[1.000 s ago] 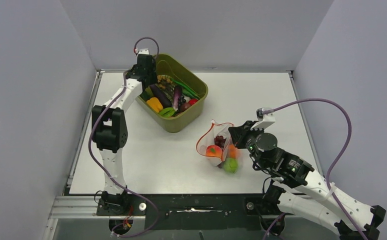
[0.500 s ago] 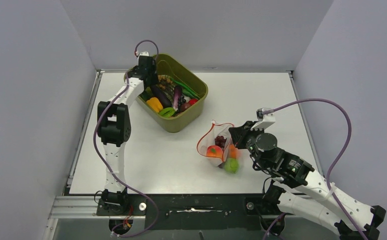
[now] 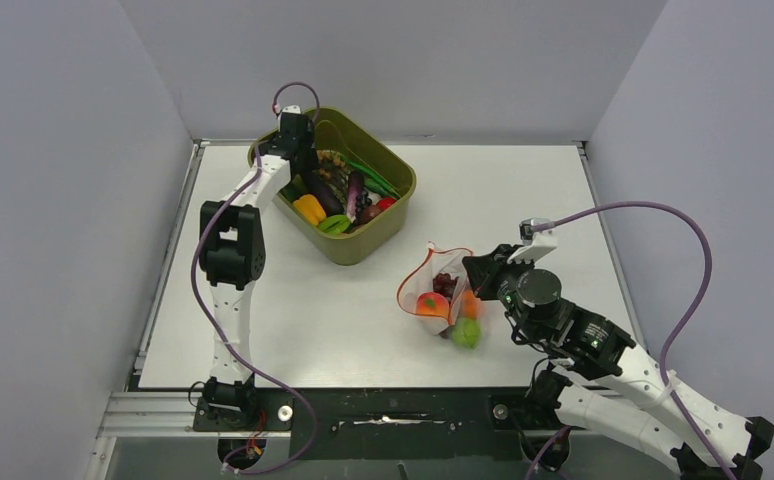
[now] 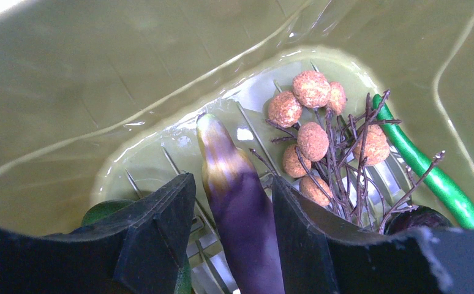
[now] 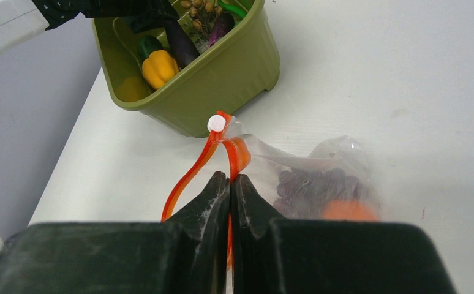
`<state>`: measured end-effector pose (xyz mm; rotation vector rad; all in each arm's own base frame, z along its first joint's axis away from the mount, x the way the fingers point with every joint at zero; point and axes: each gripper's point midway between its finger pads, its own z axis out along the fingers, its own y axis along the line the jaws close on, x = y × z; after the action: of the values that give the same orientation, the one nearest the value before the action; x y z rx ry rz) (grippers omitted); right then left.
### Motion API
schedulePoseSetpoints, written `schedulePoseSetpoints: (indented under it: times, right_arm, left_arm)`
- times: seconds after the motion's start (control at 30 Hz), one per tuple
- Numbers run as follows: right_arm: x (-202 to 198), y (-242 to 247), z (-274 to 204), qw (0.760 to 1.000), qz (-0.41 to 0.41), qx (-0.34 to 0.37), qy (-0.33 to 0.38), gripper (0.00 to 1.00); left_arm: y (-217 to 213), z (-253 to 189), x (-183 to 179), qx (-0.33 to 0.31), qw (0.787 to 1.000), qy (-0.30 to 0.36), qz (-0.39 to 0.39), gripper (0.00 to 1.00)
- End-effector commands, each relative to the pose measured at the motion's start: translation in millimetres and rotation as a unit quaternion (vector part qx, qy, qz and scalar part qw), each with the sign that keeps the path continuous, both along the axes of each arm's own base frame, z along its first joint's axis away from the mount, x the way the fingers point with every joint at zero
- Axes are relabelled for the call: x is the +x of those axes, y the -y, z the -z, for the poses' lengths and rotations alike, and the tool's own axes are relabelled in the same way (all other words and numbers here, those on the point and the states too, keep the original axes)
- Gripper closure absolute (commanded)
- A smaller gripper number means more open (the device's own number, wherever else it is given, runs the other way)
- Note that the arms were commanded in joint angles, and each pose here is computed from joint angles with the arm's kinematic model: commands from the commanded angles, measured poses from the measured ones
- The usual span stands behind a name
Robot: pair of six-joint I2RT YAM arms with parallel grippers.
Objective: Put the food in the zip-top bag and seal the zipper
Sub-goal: Pick up the fake vegetable from the bin.
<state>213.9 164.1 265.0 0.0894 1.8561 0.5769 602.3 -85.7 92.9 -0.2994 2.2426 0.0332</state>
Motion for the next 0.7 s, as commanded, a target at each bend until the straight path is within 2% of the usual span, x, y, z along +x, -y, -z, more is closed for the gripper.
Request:
schedulePoseSetpoints:
  times: [0.0,0.57,0.67]
  right_arm:
    - [4.0,4.0,-31.1,0.998,0.016,0.04,0.034,1.0]
    - [1.5,5.3,-34.3,0.998,0.014,0.049,0.036,1.0]
    - [1.5,5.0,-35.5,0.998,0.013,0.049,0.036,1.0]
  left_arm:
    - [-0.1,-26.6,17.0,-0.012,0.999,0.04,-0.002,0.55]
    - [-0.5,-9.3,17.1,-0.008,1.0,0.021,0.003,0.55]
    - [-1.4,-7.3,16.9,-0.007,1.0,0.017,0.003,0.63]
